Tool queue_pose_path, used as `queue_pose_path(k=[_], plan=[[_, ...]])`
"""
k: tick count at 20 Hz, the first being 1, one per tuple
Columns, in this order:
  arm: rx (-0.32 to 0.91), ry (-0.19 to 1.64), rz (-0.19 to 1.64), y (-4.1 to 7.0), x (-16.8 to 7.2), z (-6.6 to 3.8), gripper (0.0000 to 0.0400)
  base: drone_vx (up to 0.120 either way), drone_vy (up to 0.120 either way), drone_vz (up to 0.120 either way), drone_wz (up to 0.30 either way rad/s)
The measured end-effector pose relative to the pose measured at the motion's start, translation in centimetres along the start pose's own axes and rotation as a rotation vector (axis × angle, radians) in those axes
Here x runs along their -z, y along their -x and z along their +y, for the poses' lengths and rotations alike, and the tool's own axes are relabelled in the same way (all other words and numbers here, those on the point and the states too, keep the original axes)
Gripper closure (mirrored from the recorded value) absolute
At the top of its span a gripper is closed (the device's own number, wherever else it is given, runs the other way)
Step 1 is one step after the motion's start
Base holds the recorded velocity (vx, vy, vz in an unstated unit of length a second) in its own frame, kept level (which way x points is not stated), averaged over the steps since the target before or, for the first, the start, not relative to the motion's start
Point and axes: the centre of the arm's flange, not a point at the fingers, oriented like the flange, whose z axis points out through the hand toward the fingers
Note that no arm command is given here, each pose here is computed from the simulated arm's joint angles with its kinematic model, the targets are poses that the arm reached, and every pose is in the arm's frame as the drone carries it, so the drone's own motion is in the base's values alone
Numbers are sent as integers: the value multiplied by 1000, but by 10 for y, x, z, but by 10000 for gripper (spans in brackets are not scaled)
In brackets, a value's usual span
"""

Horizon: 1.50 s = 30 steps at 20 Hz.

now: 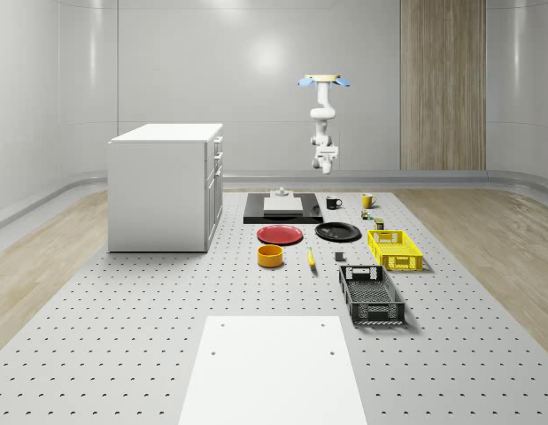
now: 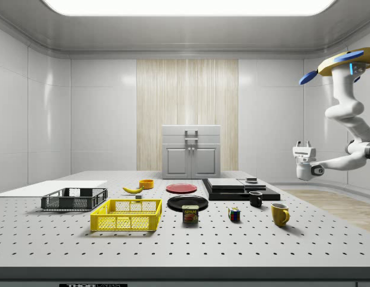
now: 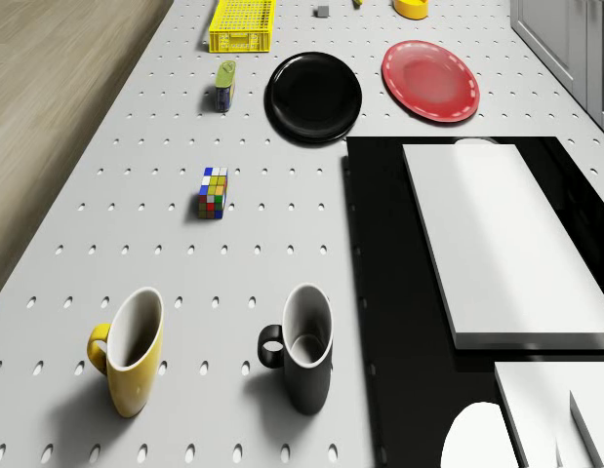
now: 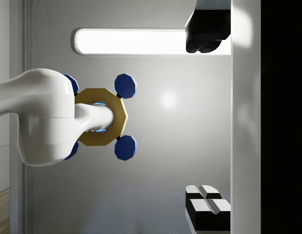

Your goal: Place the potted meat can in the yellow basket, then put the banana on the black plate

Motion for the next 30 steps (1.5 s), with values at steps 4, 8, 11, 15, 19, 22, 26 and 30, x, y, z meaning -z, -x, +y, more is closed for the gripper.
queue_pose_path(k=[4, 8, 11, 15, 19, 22, 26, 30], plan=[[0, -2, 2, 0, 7, 0, 0, 120, 120, 0, 0], [0, -4, 4, 0, 11, 0, 0, 120, 120, 0, 0], [0, -6, 6, 0, 12, 0, 0, 120, 120, 0, 0], [0, -8, 8, 0, 12, 0, 0, 120, 120, 0, 0], [0, -10, 11, 0, 12, 0, 0, 120, 120, 0, 0], [0, -11, 13, 0, 12, 0, 0, 120, 120, 0, 0], [0, -12, 16, 1, 13, 0, 0, 120, 120, 0, 0], [0, -12, 21, 1, 13, 0, 0, 120, 120, 0, 0]])
